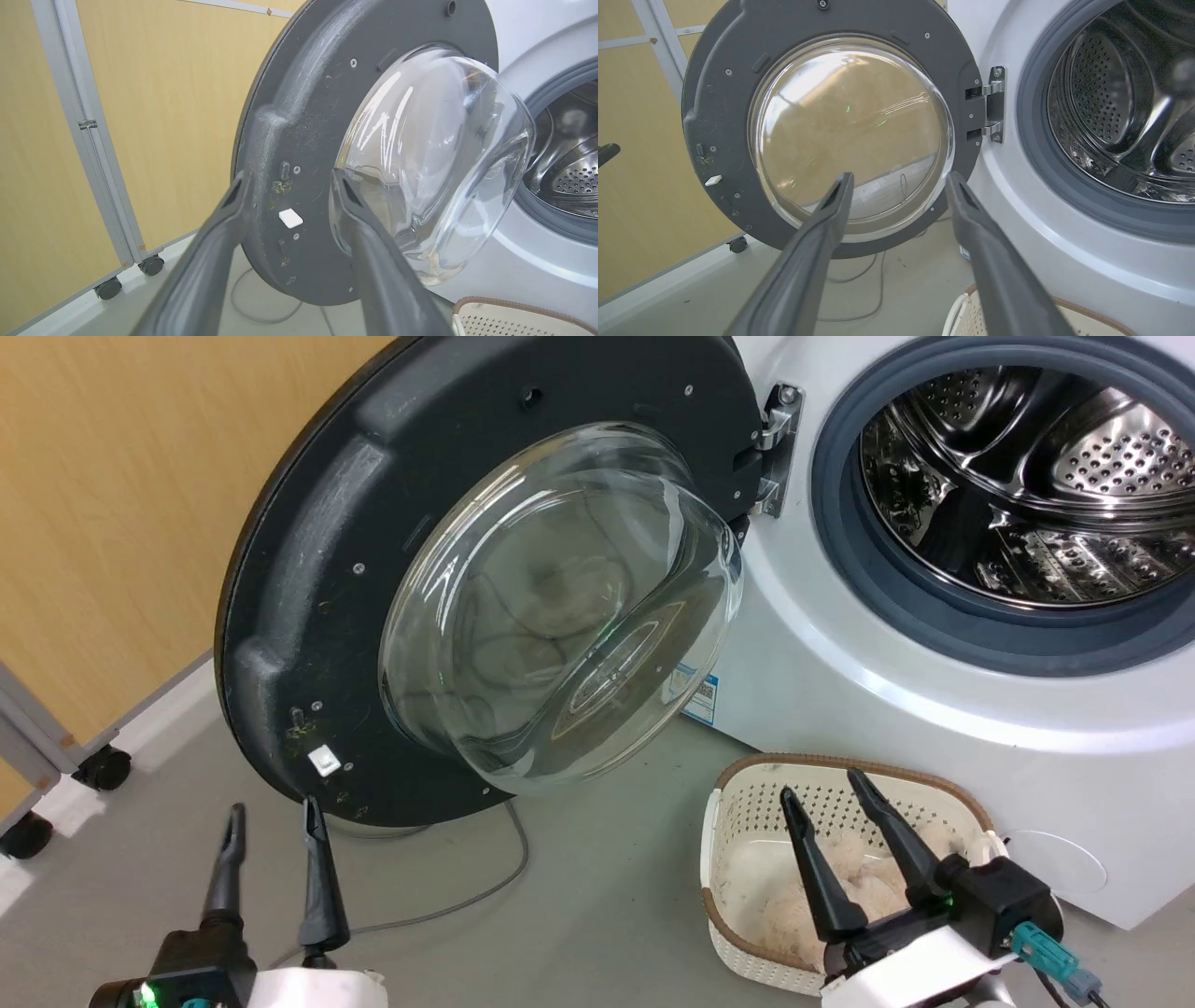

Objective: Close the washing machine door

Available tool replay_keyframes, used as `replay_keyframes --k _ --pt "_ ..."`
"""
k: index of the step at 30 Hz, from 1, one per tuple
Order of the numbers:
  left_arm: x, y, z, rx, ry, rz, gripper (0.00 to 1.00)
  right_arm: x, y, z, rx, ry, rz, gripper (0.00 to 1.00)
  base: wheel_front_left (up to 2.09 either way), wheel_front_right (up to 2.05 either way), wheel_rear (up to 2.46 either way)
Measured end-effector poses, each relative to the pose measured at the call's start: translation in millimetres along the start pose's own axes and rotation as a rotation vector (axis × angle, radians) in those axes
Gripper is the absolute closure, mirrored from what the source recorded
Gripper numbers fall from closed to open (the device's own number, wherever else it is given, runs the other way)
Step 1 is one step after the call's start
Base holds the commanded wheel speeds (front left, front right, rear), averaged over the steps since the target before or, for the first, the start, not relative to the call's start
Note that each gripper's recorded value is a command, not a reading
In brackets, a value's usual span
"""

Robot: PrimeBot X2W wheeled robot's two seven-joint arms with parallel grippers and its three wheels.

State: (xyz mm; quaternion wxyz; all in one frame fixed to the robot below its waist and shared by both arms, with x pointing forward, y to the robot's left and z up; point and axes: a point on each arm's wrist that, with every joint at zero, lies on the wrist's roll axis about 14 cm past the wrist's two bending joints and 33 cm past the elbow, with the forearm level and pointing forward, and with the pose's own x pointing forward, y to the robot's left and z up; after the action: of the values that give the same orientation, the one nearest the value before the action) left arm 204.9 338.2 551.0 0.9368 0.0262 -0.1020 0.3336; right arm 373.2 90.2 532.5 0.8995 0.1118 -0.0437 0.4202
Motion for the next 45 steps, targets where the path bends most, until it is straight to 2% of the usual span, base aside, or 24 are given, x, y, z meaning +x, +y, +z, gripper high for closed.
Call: replay_keyframes --k 7,12,20,23,25,28,33,37,40,41,45 --pt "1 -1 2 -0.002 -0.003 0.0 1.0 1 -3 -1 0.005 0.0 -0.007 0.0 0.0 0.0 0.0" --pt "10 11 18 -0.026 -0.053 0.031 1.0 1 -7 -3 0.011 0.0 -0.015 0.0 0.0 0.0 0.0" --pt "68 59 69 -0.008 -0.211 0.039 1.0 2 -23 -7 0.018 -0.001 -0.046 0.0 0.0 0.0 0.0" --pt "92 83 82 -0.06 -0.222 0.08 1.0 1 -27 -9 0.016 0.002 -0.055 0.0 0.0 0.0 0.0" --pt "108 98 88 -0.13 -0.212 0.111 1.0 0 -31 -11 0.018 0.005 -0.065 0.0 0.0 0.0 0.0" --pt "132 114 88 -0.289 -0.178 0.15 1.0 -4 -38 -14 0.018 0.012 -0.083 0.0 0.0 0.0 0.0" --pt "162 127 67 -0.529 -0.038 0.184 1.0 -9 -49 -19 0.023 0.023 -0.112 0.0 0.0 0.0 0.0" --pt "174 118 35 -0.783 0.123 0.189 1.0 -12 -54 -22 0.026 0.028 -0.128 0.0 0.0 0.0 0.0" --pt "176 93 10 -0.966 0.28 0.128 1.0 -14 -57 -22 0.027 0.029 -0.136 0.0 0.0 0.0 0.0" --pt "173 75 -3 -1.092 0.378 0.075 1.0 -14 -59 -22 0.027 0.029 -0.142 0.0 0.0 0.0 0.0" --pt "170 58 -7 -1.149 0.458 0.003 1.0 -15 -60 -20 0.023 0.025 -0.146 0.0 0.0 0.0 0.0"
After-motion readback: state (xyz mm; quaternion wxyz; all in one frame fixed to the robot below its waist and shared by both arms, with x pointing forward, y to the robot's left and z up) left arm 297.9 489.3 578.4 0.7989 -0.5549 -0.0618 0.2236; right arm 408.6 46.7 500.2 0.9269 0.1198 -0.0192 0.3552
